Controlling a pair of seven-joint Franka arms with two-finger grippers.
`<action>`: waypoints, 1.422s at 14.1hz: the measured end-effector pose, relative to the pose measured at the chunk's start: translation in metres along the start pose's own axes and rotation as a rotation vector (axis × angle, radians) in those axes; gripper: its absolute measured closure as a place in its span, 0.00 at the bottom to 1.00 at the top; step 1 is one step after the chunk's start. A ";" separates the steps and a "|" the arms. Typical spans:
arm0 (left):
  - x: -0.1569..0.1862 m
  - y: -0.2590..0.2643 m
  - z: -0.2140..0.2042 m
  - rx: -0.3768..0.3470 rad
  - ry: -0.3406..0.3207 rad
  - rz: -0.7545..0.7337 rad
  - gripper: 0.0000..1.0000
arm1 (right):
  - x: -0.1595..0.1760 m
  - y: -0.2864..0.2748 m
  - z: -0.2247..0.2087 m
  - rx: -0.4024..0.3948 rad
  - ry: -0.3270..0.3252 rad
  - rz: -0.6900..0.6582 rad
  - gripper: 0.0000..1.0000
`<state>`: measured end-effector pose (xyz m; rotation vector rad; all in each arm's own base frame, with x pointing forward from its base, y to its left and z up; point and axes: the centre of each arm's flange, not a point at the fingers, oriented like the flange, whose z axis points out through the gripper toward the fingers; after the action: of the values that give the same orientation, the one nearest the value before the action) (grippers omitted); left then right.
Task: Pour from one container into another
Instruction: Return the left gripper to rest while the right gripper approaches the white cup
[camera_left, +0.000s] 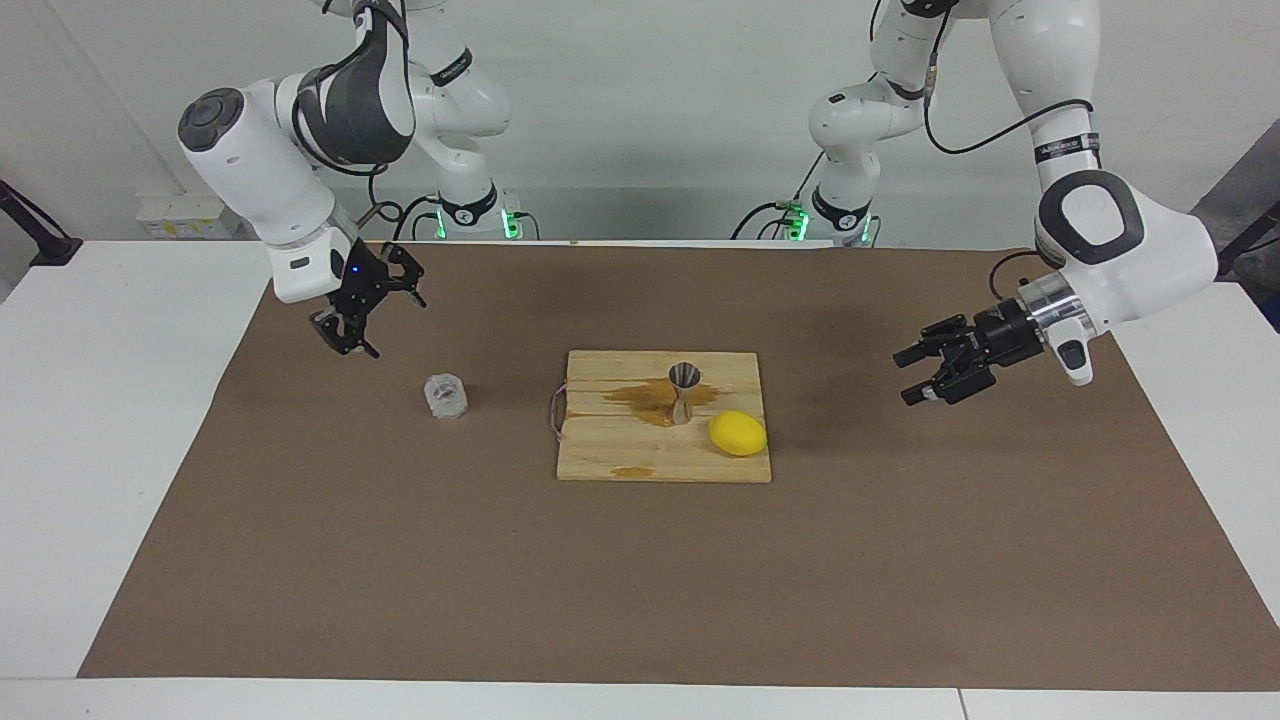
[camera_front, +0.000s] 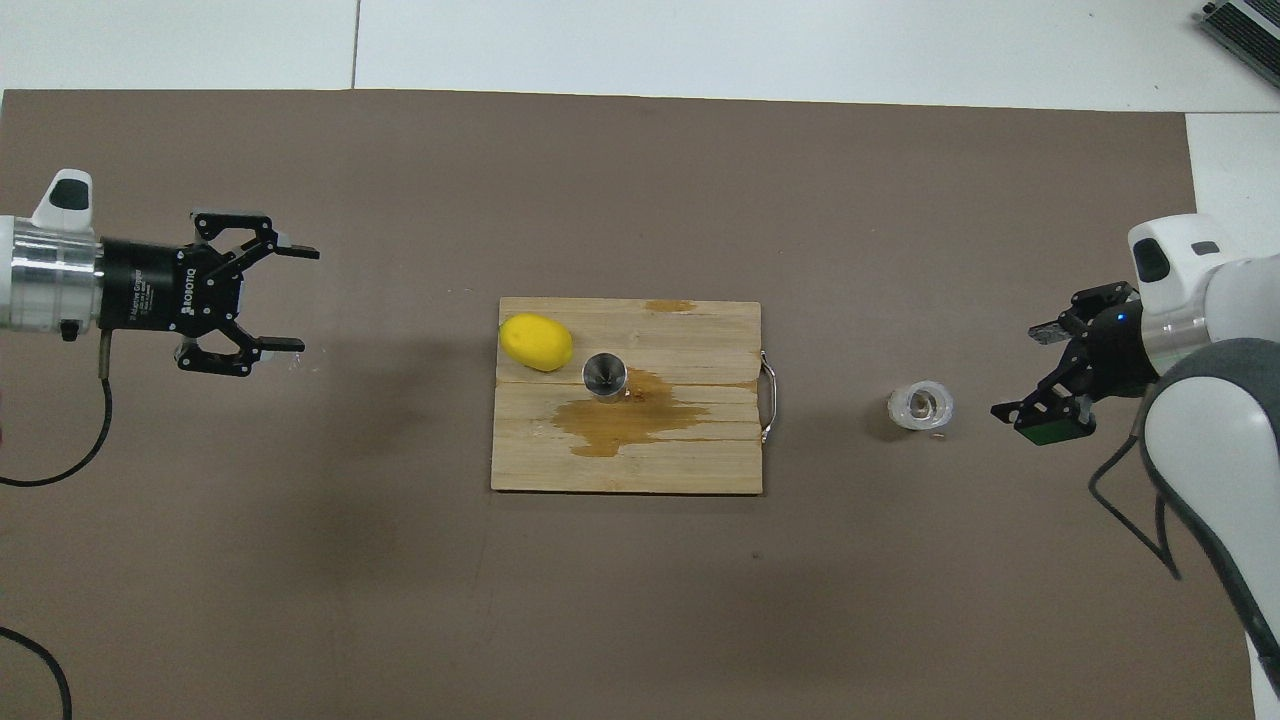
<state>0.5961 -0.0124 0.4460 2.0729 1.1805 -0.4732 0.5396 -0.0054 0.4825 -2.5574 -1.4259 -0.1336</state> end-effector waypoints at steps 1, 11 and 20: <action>0.001 0.002 -0.006 0.026 0.035 0.023 0.00 | -0.004 0.002 0.007 0.007 0.022 -0.036 0.00; -0.012 0.034 -0.083 0.251 0.364 0.374 0.00 | -0.043 0.021 0.081 0.044 0.202 -0.246 0.00; -0.045 0.060 -0.122 0.429 0.471 0.761 0.00 | -0.062 0.019 0.149 0.067 0.329 -0.302 0.00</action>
<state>0.6216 0.0281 0.5811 2.8937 0.4411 0.1567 0.5199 -0.0328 0.3238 -2.1273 -1.6348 -0.5174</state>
